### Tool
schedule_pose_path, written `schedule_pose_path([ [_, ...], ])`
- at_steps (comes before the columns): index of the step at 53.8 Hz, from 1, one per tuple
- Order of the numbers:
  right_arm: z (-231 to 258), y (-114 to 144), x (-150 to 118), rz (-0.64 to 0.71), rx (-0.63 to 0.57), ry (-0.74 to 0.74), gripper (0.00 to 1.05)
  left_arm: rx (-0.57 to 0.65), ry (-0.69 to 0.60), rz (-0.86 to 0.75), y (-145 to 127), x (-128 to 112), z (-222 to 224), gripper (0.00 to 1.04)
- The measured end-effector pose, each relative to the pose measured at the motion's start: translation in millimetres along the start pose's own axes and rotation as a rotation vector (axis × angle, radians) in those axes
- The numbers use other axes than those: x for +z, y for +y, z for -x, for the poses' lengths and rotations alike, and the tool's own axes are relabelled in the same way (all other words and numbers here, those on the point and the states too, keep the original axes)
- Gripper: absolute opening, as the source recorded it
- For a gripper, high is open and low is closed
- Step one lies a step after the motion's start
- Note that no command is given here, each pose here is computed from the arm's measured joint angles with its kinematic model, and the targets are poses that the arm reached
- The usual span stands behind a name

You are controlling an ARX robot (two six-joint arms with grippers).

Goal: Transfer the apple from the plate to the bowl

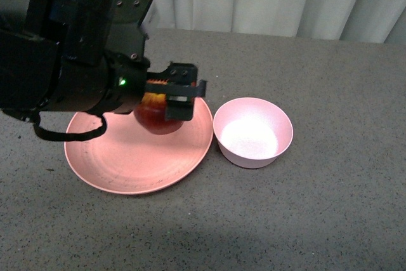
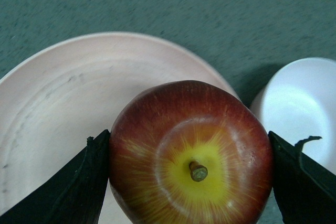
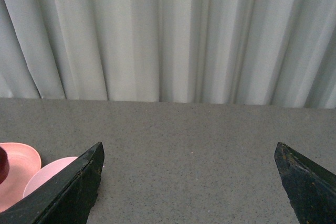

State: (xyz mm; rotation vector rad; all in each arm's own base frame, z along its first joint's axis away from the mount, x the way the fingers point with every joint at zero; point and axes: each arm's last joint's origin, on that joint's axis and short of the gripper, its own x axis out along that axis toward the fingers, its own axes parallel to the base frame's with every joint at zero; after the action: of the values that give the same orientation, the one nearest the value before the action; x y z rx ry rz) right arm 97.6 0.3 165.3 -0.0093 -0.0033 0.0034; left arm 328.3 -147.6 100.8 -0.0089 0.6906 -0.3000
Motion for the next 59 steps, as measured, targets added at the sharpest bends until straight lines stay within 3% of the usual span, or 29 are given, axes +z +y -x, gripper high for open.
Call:
schedule_pose_path([
  [22, 0.0, 0.0, 0.0, 0.000, 0.000, 0.000, 0.95, -0.104, -0.053, -0.042, -50.7, 23.0, 0.6, 0.77],
  [59, 0.0, 0.0, 0.0, 0.000, 0.000, 0.000, 0.95, -0.162, 0.009, -0.064, -92.3, 6.6, -32.7, 0.77],
])
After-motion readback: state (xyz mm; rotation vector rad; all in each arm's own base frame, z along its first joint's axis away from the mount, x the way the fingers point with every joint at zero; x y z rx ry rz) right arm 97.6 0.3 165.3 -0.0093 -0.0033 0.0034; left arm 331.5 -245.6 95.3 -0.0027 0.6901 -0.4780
